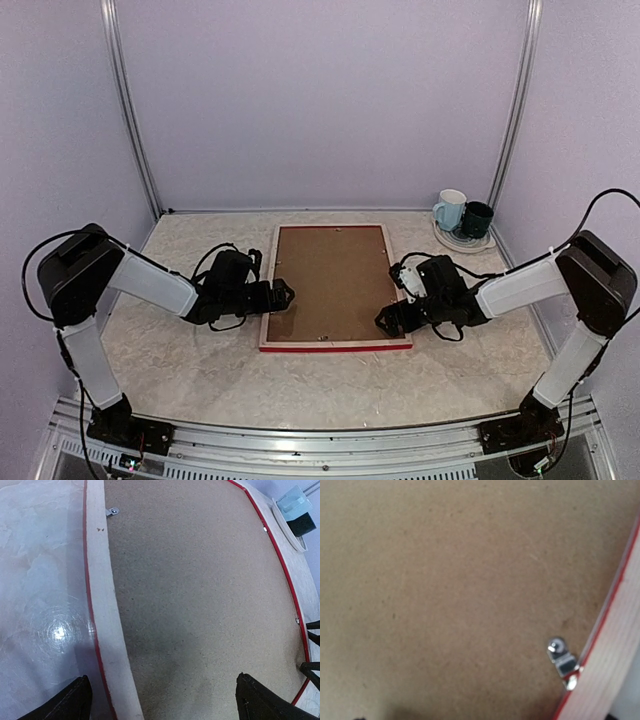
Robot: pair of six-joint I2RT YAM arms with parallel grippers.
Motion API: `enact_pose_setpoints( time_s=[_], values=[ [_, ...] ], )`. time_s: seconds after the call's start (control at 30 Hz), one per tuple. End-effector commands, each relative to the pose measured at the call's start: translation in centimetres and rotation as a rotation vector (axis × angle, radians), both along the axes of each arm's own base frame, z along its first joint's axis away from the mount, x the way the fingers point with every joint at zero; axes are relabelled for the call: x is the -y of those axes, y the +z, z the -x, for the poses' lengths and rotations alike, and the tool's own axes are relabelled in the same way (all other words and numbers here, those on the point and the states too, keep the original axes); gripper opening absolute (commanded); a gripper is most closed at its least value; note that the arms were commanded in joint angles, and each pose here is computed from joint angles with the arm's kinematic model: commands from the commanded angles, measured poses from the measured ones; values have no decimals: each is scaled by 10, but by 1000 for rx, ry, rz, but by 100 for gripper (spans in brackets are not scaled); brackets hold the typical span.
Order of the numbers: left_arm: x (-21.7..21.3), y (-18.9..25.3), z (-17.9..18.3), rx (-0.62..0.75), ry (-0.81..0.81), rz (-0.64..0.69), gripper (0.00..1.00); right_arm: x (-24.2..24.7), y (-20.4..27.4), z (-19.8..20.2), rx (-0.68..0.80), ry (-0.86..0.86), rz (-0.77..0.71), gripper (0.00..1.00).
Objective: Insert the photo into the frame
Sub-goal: Press the fastener onto the backboard, then rotate the photo frame at the center of the board.
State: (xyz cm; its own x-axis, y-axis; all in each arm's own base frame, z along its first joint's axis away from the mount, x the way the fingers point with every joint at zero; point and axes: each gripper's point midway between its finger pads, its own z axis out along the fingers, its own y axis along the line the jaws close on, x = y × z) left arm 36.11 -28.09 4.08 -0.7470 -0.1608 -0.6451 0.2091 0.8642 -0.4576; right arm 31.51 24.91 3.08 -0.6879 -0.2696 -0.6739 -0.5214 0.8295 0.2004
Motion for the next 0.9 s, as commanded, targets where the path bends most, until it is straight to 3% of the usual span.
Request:
enact_pose_setpoints(
  time_s=[0.0, 0.6, 0.87],
  values=[
    [9, -6, 2, -22, -35, 30, 99, -22, -4, 13, -19, 99, -10, 99],
    [-6, -17, -8, -47, -20, -42, 99, -101, -12, 82, -29, 507, 9, 99],
    [-10, -18, -10, -42, -20, -69, 99, -117, -3, 109, -55, 634, -64, 99]
  ],
)
